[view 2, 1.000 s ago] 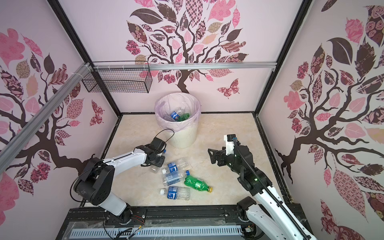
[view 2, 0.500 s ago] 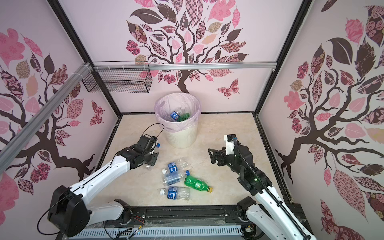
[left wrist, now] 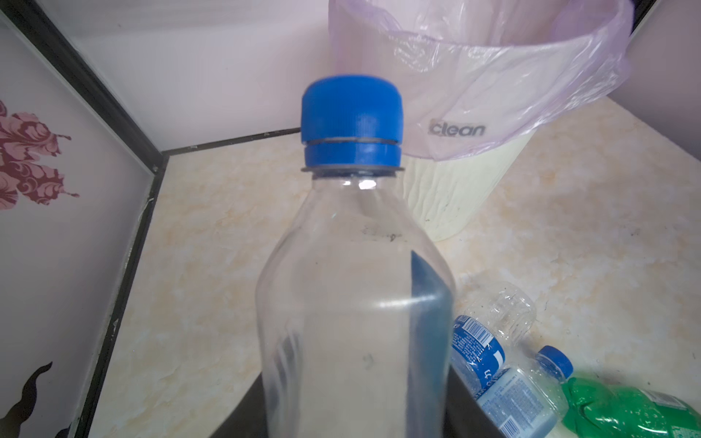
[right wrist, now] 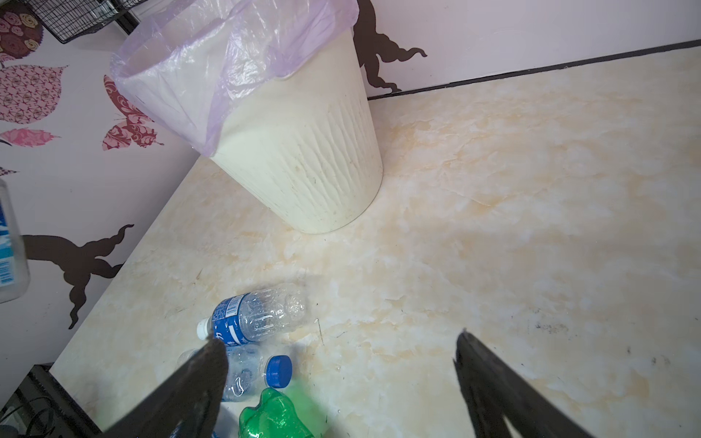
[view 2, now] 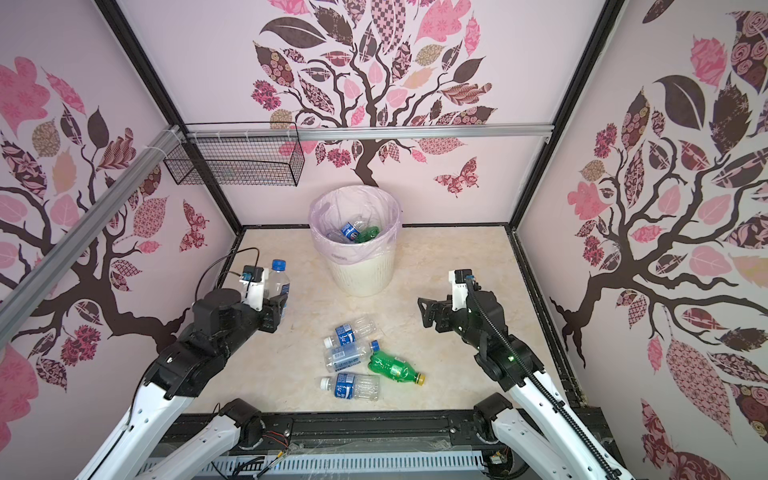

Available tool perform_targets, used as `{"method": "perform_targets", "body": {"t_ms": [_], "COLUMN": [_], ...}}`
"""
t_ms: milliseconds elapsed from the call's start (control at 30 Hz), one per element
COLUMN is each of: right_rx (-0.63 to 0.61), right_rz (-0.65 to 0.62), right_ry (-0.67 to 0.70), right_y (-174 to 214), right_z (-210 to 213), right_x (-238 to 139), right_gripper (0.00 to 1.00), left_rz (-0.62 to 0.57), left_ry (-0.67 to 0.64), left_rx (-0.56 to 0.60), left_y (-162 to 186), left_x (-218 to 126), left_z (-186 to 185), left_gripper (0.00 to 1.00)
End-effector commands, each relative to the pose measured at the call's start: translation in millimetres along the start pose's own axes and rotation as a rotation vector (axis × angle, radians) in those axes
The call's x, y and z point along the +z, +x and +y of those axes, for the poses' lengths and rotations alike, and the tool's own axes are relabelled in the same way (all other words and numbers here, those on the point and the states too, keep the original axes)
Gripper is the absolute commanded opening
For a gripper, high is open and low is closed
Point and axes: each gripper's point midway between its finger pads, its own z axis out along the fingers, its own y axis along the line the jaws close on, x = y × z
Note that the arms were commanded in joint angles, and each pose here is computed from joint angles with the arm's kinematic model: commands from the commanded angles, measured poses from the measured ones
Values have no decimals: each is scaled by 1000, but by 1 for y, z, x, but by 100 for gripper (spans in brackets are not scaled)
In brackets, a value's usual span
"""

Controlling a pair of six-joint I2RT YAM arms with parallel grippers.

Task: Throw the plastic bottles in the bin
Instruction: 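Lift the blue-capped bottle with the left gripper and carry it over the bin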

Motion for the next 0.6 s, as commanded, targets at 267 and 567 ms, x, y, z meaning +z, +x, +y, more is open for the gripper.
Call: {"method": "perform_targets", "body": {"t_ms": [267,567], "right_rx": [-3,-7], "right_rz": [63,74], "right_ry": [64,58], "right_y": [15,17], "right_z": [-13,-13], "right_x": [3,7], "right_gripper": [94,95], "left_rz": [-291,-359], "left_ry": [58,124], "left_rx": [-11,16], "left_y": [-30,-40], "left_x": [-66,-74], "left_z": [5,-6], "left_gripper": [48,47]}}
